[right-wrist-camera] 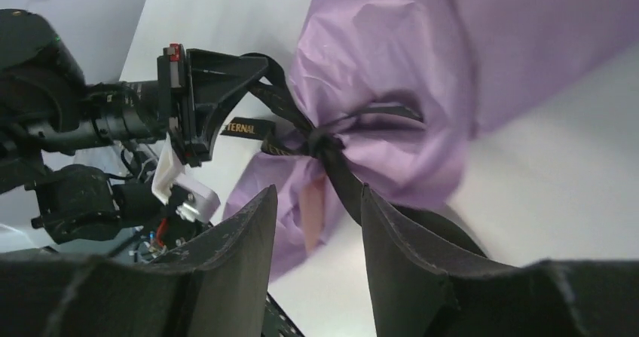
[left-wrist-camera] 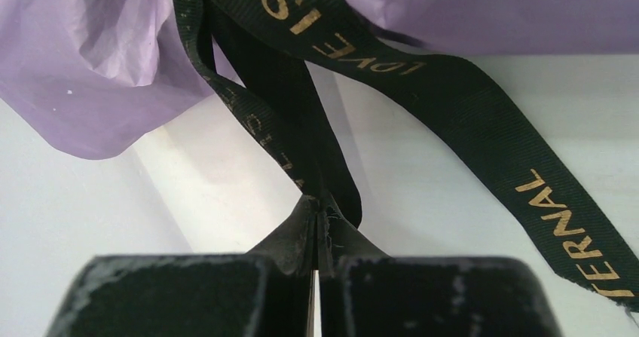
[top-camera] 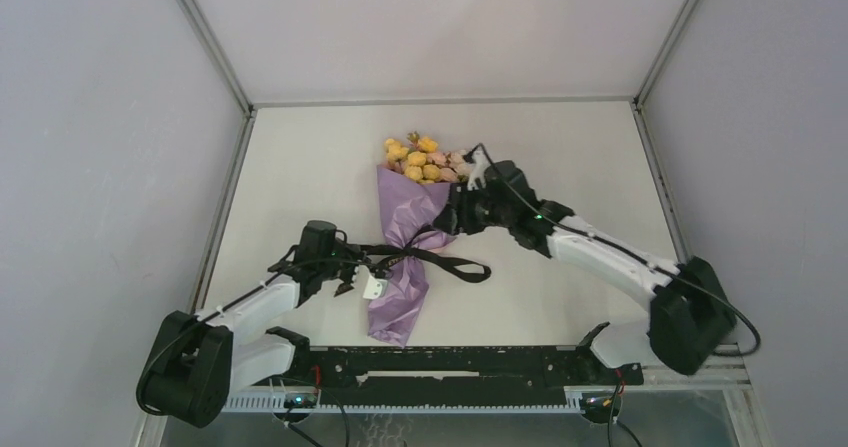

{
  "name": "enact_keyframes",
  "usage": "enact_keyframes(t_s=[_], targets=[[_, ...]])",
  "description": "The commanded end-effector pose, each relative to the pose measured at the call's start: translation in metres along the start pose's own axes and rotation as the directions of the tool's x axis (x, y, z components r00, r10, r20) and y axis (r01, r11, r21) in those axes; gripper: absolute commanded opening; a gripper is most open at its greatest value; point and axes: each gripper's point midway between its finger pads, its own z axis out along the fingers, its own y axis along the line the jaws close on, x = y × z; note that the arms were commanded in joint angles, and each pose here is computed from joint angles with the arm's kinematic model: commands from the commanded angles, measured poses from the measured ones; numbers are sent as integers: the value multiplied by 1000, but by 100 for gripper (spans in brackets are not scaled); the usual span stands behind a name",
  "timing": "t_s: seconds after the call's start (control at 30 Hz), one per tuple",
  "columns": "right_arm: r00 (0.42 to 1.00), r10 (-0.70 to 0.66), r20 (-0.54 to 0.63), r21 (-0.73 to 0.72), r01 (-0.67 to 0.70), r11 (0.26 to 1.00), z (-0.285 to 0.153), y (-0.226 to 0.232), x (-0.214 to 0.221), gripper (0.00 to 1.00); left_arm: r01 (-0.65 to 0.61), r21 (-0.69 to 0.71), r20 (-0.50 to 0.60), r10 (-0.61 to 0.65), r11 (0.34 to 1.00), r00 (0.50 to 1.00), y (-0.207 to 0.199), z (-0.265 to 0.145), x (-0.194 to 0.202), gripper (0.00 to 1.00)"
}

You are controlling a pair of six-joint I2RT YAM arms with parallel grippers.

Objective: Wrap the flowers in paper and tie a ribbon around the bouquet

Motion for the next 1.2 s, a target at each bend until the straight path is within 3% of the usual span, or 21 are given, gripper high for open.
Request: enact_keyframes(t_s=[0.0, 0.1, 0.2, 0.3, 0.47, 0.67, 0.8, 1.0, 1.17], targets=[[987, 138, -87, 5, -138, 990, 47, 6, 18, 56, 14, 9, 5, -14, 1000, 1000, -8, -1, -3, 0], [977, 188, -102, -28, -192, 981, 64, 14, 21, 81, 14, 9, 6, -14, 1000, 1000, -8, -2, -4, 0], [973, 201, -117, -71, -210, 975, 81, 23, 24, 91, 15, 9, 8, -15, 1000, 1000, -9, -2, -4, 0], [975, 183, -127, -77, -194, 978, 93, 28, 23, 81, 17, 11, 13, -17, 1000, 1000, -12, -2, -5, 0], [984, 140, -113, -25, -143, 989, 96, 23, 21, 56, 21, 17, 5, -21, 1000, 1000, -16, -2, -4, 0], [998, -49, -45, 205, 57, 977, 71, 13, 6, 57, 21, 21, 12, -21, 1000, 1000, -21, -1, -6, 0], [996, -33, -84, 116, 43, 992, 80, 31, 12, 57, 13, 25, 14, -13, 1000, 1000, -22, -1, -6, 0], [982, 67, -179, 75, -54, 996, 106, 31, 41, 43, 22, 17, 2, -22, 1000, 1000, -19, -2, -4, 0], [984, 65, -165, 69, -54, 996, 112, 36, 42, 45, 24, 18, 5, -24, 1000, 1000, -21, -3, -5, 0]])
